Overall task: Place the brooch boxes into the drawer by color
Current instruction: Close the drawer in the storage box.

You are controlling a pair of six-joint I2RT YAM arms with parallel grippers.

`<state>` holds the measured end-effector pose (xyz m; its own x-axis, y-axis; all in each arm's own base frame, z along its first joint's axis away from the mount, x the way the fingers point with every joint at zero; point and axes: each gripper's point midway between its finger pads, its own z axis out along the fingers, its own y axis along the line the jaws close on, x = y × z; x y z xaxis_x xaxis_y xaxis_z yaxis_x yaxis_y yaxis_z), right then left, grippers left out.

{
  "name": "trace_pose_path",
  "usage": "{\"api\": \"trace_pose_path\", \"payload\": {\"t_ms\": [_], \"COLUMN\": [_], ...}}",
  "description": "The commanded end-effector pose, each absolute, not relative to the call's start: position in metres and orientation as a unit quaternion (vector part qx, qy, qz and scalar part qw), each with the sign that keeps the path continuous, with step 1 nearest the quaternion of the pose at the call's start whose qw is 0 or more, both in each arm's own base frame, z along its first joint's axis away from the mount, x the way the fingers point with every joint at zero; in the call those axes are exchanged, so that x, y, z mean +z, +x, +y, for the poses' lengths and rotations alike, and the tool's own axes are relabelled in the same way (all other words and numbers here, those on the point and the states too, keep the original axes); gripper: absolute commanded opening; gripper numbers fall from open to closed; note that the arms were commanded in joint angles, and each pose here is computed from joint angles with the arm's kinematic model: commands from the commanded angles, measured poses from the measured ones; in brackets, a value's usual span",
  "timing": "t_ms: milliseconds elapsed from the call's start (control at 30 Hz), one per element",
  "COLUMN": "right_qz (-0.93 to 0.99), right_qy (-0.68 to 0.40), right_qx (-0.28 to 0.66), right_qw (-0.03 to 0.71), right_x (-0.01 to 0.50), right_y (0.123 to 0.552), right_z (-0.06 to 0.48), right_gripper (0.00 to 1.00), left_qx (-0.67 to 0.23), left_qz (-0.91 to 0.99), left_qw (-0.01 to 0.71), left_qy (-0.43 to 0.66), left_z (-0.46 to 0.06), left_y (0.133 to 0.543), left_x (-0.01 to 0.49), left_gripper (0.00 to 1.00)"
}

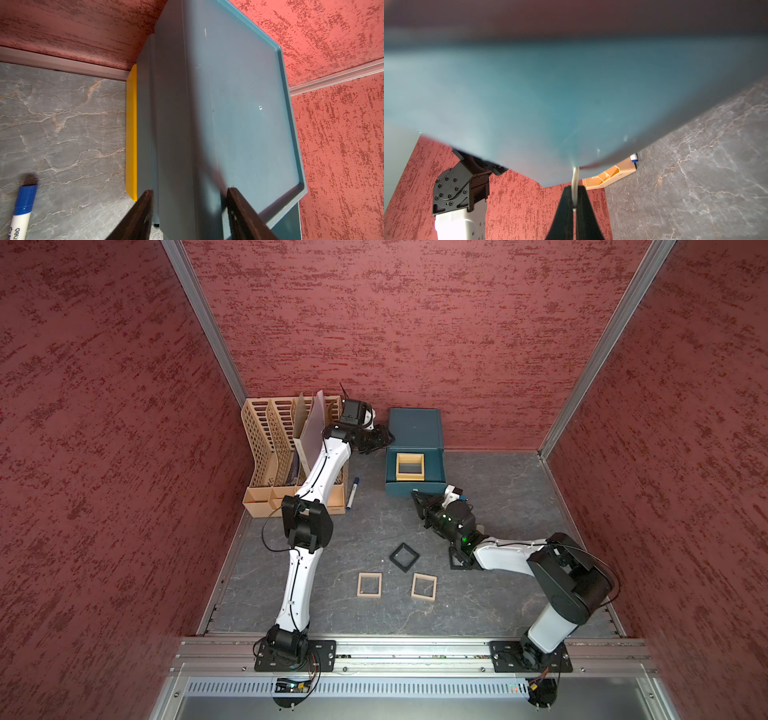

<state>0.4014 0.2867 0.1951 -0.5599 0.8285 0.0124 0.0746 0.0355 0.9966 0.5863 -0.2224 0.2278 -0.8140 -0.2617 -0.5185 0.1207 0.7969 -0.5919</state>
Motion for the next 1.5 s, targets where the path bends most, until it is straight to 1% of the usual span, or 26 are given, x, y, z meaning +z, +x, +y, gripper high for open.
{"api": "trace_pose_path", "payload": {"t_ms": [0,333,1100,1467], "right_qz": [0.636,0.634,0.638,0.633], "right_qy": [0.346,0.358,0.379,0.401], "right_qx": [0.605,0.596,0.582,0.574], "right_qw": [0.332,0.339,0.333,0.330], "right_x": [0.213,0.217,0.213,0.212], "right_y": [0.413,0.431,0.505,0.534], "right_z": [0.284,0.276,0.288,0.281], "right_gripper": [0.00,0.00,0.00,0.00], "left_qx": [-0.290,-0.286,-0.288,-0.288], "left_qz": [0.915,0.917,0.917,0.918], "left_qw": [0.279,0.275,0.273,0.271], "left_qy": [-0.046,-0.045,-0.044,-0.041], "left_z": [-0.216,-0.216,-0.221,-0.224], "left_y": [0.582,0.580,0.576,0.574], "left_x": [0.204,0.202,0.205,0.204], "left_gripper": [0.59,0.58,0.58,0.57]}}
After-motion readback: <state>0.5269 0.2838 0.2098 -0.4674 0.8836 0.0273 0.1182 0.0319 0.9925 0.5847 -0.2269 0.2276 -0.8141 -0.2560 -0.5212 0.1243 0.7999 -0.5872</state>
